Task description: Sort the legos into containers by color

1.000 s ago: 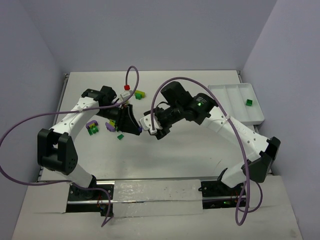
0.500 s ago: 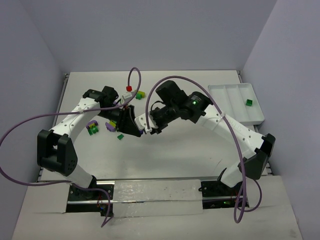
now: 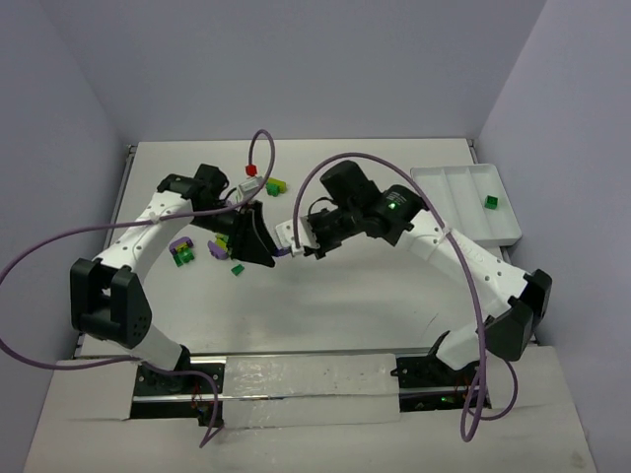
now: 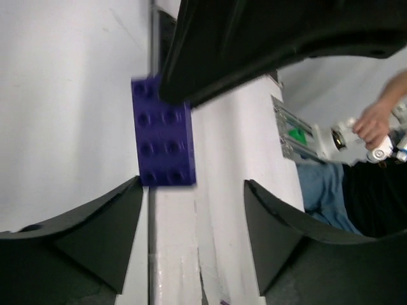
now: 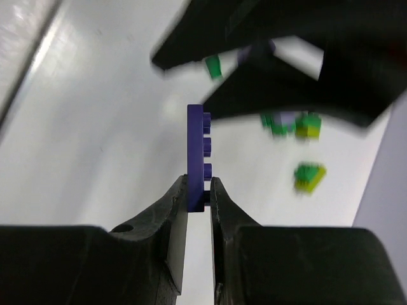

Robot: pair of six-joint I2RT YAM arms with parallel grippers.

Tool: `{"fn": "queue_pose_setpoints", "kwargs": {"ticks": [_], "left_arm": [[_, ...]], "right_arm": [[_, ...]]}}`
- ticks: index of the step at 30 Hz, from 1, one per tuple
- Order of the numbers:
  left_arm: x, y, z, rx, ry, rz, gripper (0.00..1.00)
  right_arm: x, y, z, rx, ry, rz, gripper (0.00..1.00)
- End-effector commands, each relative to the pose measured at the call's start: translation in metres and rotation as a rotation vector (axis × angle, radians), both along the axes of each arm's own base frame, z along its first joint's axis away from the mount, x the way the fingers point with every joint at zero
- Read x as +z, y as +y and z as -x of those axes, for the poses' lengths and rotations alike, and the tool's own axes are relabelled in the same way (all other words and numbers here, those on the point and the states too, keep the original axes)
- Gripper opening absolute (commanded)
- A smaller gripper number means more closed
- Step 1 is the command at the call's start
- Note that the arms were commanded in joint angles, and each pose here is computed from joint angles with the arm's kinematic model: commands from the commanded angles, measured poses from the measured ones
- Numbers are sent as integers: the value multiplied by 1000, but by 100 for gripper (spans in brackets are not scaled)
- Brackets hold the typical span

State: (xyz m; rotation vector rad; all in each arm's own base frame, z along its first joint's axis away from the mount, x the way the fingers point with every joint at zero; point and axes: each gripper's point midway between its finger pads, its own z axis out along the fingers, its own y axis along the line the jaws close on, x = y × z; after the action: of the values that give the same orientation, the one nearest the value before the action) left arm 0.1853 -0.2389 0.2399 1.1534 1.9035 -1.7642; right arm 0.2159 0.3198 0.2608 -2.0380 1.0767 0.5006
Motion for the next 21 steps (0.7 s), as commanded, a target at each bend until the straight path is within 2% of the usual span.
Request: {"fn": "queue_pose_setpoints", "kwargs": {"ticks": [1, 2, 4, 6, 9, 11, 14, 16, 17, 21], "left_arm": [[40, 22, -50, 222, -216, -13, 77], [45, 26, -64, 295, -270, -39, 78], [45, 39, -107, 507, -434, -145, 96], [53, 56, -135, 702, -541, -218, 99], [49, 74, -163, 878, -498, -316, 99], [47, 85, -177, 983, -472, -371, 99], [49, 102, -195, 1115, -508, -413, 99], [50, 108, -201, 1156, -516, -428, 99], [47, 113, -205, 1178, -514, -457, 99], [37, 116, -211, 1173, -491, -519, 99]], "right_arm": [[16, -71, -47, -297, -60, 0, 0], [16, -87, -56, -352, -67, 4, 0], [15, -121, -70, -465, -82, 11, 0], [11, -175, -98, -655, -86, 30, 0], [3, -275, -142, -1014, -69, 33, 0], [-12, -326, -163, -1184, -15, 47, 0], [-35, -407, -184, -1472, 86, 64, 0], [-37, -431, -196, -1566, 102, 50, 0], [-53, -446, -205, -1626, 144, 56, 0], [-65, -480, -235, -1765, 192, 14, 0]]}}
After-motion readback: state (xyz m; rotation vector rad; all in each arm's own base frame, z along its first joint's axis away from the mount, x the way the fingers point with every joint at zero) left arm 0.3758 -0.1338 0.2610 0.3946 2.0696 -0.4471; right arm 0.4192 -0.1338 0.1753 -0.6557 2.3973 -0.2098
